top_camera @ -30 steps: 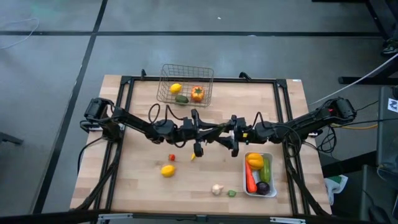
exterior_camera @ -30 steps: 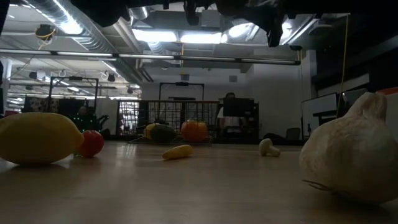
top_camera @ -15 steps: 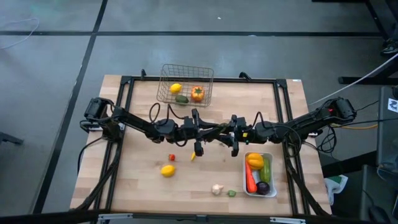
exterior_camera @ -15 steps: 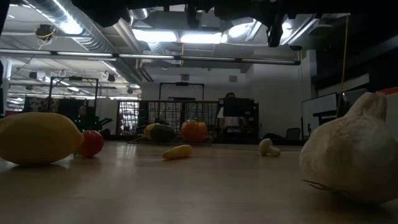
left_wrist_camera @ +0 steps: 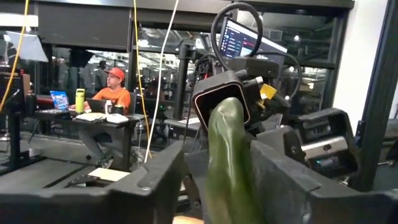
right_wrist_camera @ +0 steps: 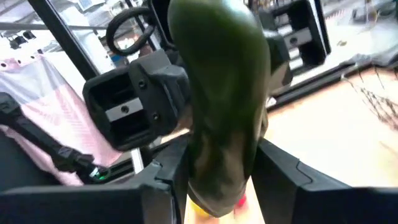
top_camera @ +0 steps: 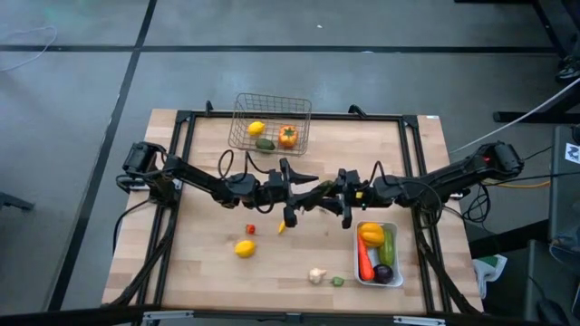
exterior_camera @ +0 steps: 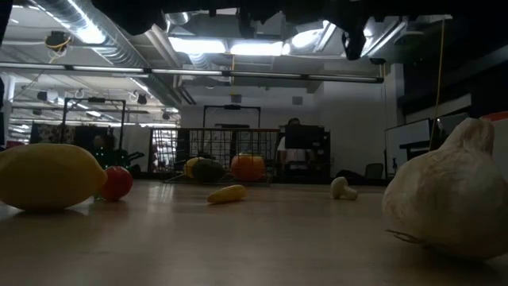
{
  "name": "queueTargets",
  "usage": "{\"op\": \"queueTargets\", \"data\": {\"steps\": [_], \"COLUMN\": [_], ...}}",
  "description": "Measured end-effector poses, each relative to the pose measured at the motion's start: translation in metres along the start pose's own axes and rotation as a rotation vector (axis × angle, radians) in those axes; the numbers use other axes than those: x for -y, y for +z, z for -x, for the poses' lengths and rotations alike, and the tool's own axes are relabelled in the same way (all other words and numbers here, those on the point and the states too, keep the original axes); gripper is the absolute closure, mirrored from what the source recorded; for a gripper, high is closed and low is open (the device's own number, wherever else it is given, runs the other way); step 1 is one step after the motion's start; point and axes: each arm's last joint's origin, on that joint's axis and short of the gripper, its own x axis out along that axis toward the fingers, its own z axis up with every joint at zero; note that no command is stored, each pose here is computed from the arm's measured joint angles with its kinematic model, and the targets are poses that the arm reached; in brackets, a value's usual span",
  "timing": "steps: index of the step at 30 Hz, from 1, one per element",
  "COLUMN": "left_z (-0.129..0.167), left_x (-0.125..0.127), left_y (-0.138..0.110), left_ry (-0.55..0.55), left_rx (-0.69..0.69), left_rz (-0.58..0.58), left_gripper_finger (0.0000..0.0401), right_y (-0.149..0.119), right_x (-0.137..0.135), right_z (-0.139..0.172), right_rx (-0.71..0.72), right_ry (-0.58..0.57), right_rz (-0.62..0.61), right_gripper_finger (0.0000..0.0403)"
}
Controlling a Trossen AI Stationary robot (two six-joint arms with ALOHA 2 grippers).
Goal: Sort produce into baskets
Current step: Put the cucumber into the white bin
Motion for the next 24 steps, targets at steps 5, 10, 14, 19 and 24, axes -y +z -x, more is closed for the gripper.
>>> {"op": "queueTargets", "data": {"steps": [5,10,14,19,24], "left_z": [0.0,0.0,0.0,0.001,0.001], "left_x": [0.0,0.0,-0.001,-0.001,-0.001], "left_y": [0.003,0.0,-0.004,-0.009,-0.012], "left_ry": [-0.001,0.001,0.002,0.006,0.007], "left_rx": [0.01,-0.018,-0.053,-0.112,-0.137], "left_rz": [0.004,-0.005,-0.016,0.002,-0.001], "left_gripper_finger": [0.0194,0.0192,0.0196,0.0198,0.0199], "right_y": [0.002,0.001,-0.004,-0.014,-0.036], "right_x": [-0.004,-0.014,-0.023,-0.036,-0.046], "right_z": [0.017,0.035,0.047,0.06,0.074], "right_rx": [-0.103,-0.198,-0.313,-0.53,-0.749], "right_ry": [-0.026,-0.029,-0.009,0.03,-0.08], "right_rz": [-0.105,-0.298,-0.513,-0.78,-0.92], "right_gripper_finger": [0.0265,0.0265,0.0265,0.0265,0.0265]}}
